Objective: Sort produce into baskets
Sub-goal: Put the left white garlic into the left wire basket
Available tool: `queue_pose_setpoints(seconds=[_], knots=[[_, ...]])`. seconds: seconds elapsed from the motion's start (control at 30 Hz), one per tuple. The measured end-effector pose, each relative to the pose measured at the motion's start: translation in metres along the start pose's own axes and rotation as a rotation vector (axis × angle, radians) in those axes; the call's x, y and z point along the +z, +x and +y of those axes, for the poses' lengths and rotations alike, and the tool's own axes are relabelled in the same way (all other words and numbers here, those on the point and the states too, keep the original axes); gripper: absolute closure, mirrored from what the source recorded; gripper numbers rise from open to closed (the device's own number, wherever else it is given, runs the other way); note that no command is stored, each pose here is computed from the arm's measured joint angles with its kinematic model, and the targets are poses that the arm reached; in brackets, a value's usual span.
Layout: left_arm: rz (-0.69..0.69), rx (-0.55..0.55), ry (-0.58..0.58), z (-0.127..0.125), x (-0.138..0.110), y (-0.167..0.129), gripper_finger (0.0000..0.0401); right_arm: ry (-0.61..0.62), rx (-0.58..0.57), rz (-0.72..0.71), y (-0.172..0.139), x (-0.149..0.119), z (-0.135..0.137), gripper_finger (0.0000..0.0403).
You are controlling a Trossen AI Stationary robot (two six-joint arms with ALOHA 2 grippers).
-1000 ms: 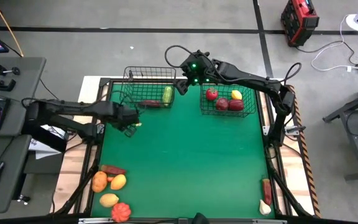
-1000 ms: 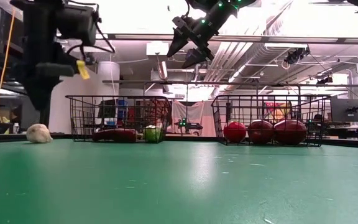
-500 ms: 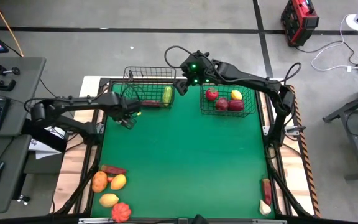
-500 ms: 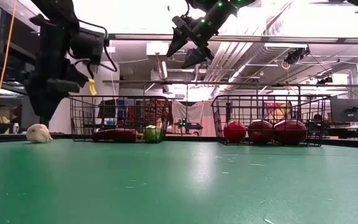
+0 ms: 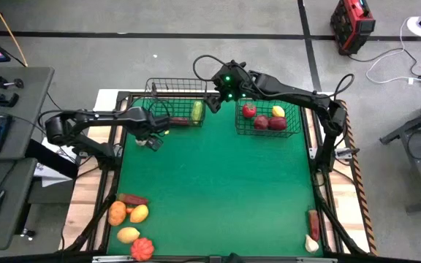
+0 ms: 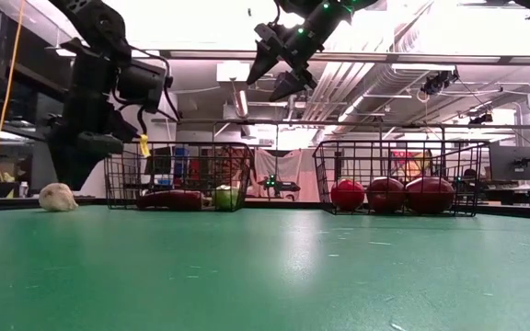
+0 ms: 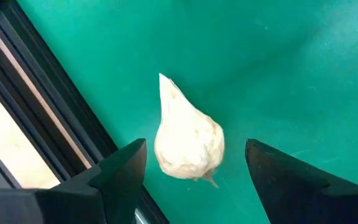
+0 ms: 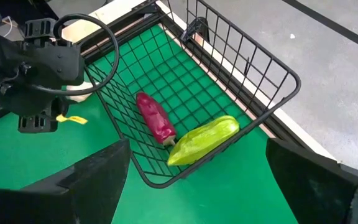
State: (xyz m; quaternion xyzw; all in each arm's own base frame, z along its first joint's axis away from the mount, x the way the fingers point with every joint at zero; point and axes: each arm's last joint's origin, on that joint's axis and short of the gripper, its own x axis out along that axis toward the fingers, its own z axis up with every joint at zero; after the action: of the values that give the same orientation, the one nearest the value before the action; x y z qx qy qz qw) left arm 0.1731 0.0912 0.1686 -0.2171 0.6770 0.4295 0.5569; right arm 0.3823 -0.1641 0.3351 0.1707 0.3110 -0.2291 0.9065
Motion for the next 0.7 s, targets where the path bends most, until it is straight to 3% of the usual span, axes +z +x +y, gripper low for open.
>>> queue_pose_setpoints(seconds=[0.3, 0.5, 0.7], knots=[[0.01, -0.001, -0.006, 0.0, 0.0, 0.001, 0.0137, 0.0, -0.002, 0.01, 0.0, -0.001, 0.0, 0.0034], [-0.128, 0.017, 0.018, 0.001, -0.001, -0.021, 0.0137, 0.0, -0.003, 0.014, 0.0, -0.001, 0.0, 0.0034], [-0.221, -0.028, 0.176, 0.003, -0.013, -0.039, 0.0137, 0.0, -0.005, 0.022, 0.0, -0.002, 0.0, 0.0034]])
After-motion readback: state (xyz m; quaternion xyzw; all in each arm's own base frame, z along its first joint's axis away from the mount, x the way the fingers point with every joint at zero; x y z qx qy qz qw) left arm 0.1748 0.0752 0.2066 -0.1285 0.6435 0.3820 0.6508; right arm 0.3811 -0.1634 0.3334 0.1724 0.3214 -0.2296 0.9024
